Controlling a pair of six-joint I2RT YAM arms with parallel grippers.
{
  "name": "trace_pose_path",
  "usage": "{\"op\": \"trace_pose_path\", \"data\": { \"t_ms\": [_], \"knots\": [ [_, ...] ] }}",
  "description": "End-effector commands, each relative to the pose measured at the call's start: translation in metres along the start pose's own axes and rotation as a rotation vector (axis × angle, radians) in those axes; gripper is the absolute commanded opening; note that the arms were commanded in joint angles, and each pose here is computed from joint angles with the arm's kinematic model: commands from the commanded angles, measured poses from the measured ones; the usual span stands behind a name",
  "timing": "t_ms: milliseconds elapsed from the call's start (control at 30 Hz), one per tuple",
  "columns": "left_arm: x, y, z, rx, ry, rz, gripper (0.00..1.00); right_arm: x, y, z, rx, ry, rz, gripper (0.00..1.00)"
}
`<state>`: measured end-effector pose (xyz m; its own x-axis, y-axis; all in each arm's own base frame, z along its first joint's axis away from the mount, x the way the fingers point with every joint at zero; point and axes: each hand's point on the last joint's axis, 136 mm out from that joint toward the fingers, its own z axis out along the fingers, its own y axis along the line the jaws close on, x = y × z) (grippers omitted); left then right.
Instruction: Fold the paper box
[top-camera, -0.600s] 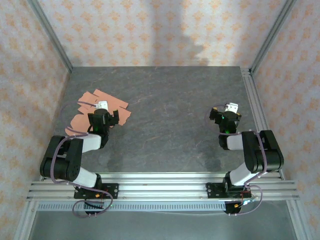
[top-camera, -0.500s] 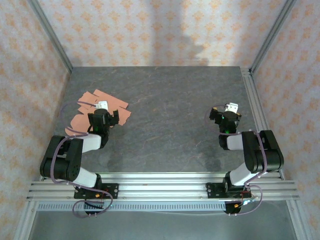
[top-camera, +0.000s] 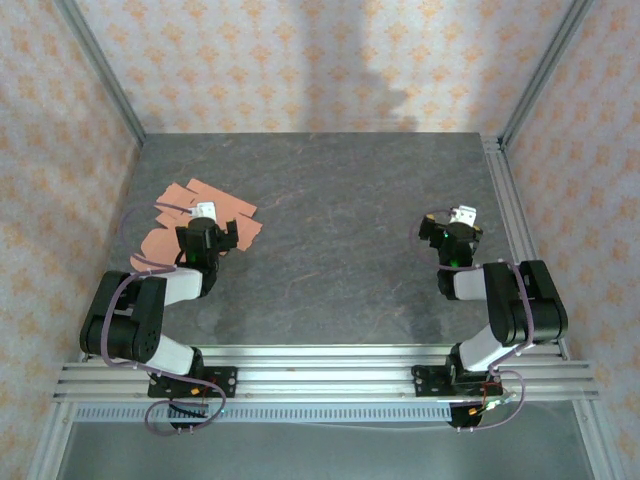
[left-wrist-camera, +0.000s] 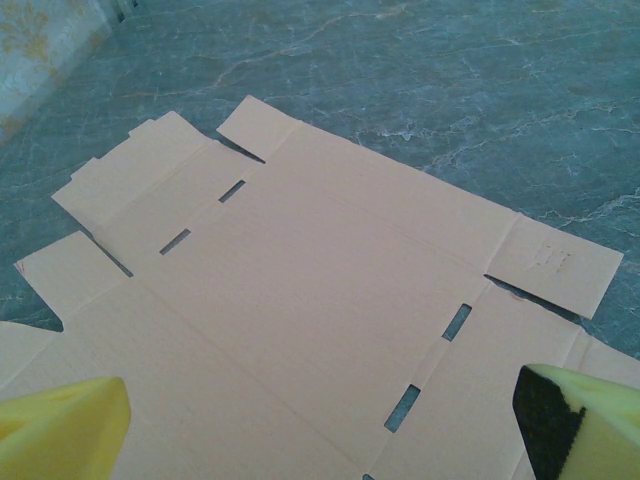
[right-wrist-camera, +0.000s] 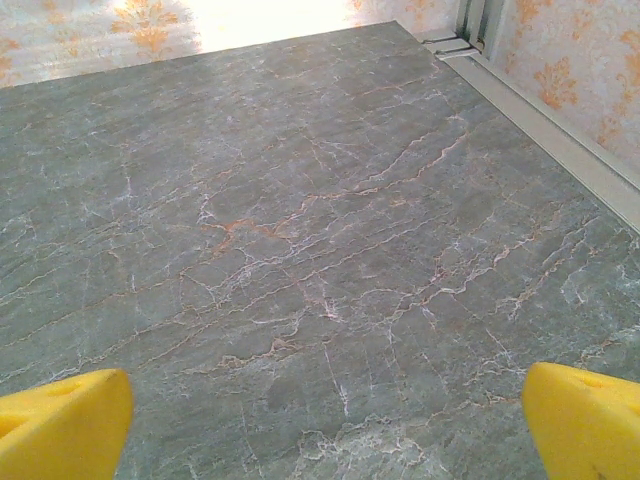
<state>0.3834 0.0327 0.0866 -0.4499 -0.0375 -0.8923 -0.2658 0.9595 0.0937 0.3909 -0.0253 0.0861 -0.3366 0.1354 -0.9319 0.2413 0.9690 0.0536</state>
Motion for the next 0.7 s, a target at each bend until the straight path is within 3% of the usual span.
{"op": "trace_pose_path", "data": {
  "t_ms": [0,133,233,400,567,667],
  "knots": [
    [-0.018,0.004,0.001,-0.024,-0.054,-0.029,1.0,-0.007,0.001,0.002,-0.005,-0.021,0.017,0.99],
    [-0.018,0.004,0.001,-0.024,-0.054,-0.029,1.0,-0.007,0.001,0.002,-0.006,-0.019,0.016,1.0],
    [-0.019,-0.012,0.003,0.06,-0.029,0.015,1.0,-0.008,0.001,0.001,-0.005,-0.023,0.017,0.99],
    [-0.026,-0.004,0.001,0.009,-0.028,0.005,1.0,-0.019,0.004,-0.007,-0.029,-0.048,0.015,0.99],
    [-0.051,-0.006,-0.017,-0.018,-0.022,0.039,1.0,-0.046,0.016,-0.023,-0.084,-0.031,-0.014,0.99],
    [-0.071,-0.007,-0.024,-0.005,-0.023,-0.041,1.0,-0.064,0.039,-0.032,-0.18,-0.004,-0.038,0.99]
  ]
}}
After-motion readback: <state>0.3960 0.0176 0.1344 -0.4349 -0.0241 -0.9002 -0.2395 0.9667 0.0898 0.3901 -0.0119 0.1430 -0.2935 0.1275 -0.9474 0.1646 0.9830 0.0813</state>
